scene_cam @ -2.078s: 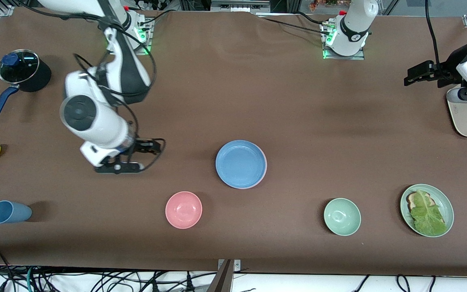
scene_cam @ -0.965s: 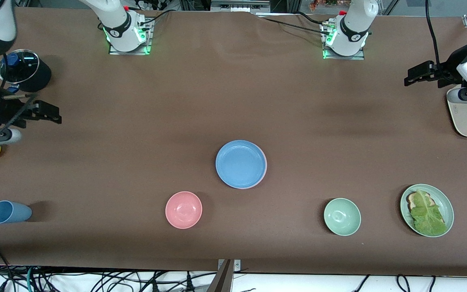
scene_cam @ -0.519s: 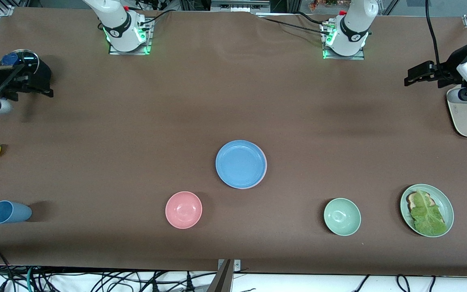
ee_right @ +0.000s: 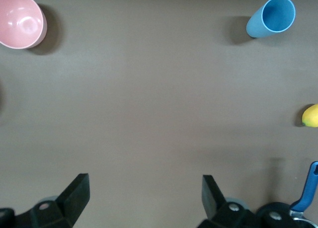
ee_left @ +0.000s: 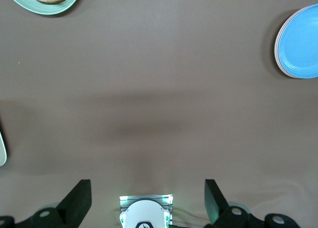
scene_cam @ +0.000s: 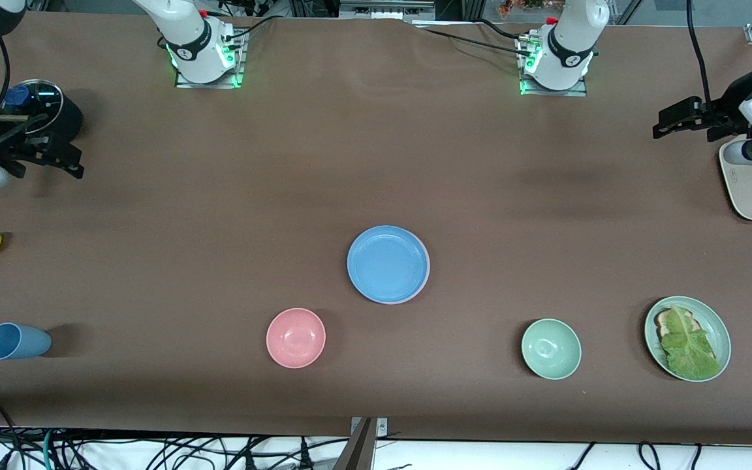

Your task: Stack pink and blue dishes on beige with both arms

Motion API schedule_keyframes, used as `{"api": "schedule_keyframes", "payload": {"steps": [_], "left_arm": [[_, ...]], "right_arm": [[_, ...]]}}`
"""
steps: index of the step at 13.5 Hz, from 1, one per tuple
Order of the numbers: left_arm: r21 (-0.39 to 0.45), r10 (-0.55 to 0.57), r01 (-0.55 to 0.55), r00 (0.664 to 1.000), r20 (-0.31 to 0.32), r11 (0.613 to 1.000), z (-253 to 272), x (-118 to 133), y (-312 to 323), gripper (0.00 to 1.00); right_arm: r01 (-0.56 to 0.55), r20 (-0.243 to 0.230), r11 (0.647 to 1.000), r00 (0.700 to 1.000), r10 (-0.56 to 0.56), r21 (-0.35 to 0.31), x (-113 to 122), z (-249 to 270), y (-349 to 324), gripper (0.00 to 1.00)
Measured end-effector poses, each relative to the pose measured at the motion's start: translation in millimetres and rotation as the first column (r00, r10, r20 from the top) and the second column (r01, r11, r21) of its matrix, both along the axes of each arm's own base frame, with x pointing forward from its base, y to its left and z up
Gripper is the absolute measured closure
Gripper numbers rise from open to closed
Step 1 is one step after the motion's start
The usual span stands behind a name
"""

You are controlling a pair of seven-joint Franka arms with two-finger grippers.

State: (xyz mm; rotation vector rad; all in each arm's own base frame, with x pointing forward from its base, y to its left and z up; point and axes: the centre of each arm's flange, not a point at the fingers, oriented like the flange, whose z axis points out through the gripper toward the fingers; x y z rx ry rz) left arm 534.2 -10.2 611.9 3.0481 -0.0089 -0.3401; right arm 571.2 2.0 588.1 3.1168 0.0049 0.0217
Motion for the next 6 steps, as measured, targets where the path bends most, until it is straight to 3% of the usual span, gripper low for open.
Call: {"api": "schedule_keyframes", "payload": {"steps": [6], "left_arm": [[0.0,-0.005,0.005,1.0,0.003,1.0,1.2,0.0,-2.7,0.0]], "right_arm": [[0.002,0.001,1.0,1.0,-0.002,0.008,-6.8,7.5,0.1,0.0]]}}
